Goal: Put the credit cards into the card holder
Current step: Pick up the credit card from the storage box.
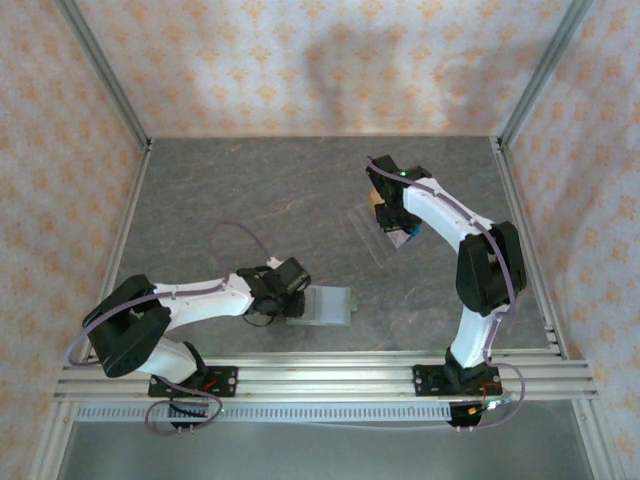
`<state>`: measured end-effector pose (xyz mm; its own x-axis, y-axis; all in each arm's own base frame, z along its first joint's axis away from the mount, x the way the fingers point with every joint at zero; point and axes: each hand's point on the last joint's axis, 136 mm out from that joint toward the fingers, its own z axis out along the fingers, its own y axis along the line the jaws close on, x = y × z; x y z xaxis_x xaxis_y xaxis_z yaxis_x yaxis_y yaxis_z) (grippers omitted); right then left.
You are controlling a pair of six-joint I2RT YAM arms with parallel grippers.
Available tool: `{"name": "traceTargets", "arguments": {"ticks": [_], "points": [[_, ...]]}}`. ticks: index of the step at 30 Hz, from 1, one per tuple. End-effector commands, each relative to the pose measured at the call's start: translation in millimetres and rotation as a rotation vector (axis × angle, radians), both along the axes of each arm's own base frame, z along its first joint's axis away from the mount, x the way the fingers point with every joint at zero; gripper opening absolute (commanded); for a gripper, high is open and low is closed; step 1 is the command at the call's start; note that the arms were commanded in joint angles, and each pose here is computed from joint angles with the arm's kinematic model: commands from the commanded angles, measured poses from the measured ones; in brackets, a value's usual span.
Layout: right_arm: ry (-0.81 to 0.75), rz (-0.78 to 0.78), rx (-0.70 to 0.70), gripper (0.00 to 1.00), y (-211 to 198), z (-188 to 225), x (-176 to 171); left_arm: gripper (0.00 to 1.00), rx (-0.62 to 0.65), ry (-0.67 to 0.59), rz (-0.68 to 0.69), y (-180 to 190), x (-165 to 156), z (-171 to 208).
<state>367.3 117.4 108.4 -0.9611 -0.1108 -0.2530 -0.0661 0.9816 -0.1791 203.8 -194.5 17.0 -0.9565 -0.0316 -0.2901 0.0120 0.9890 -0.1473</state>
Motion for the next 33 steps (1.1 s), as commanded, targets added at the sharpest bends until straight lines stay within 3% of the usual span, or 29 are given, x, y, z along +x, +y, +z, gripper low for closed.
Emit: {"name": "traceTargets", "arguments": {"ticks": [1, 15, 25, 33], "points": [[-0.037, 0.007, -0.021, 0.28, -3, 10, 10, 0.55, 0.063, 0.054, 0.022, 20, -13, -17], [-0.076, 0.014, 0.025, 0.28, 3, 24, 13, 0.55, 0.066, 0.062, 0.021, 21, -16, -20], [-0.096, 0.003, -0.046, 0.28, -7, 25, 25, 0.55, 0.068, 0.069, 0.023, 21, -16, -22], [-0.04, 0.017, -0.025, 0.28, -4, 10, 20, 0.55, 0.071, 0.07, 0.02, 20, -16, -23]]}}
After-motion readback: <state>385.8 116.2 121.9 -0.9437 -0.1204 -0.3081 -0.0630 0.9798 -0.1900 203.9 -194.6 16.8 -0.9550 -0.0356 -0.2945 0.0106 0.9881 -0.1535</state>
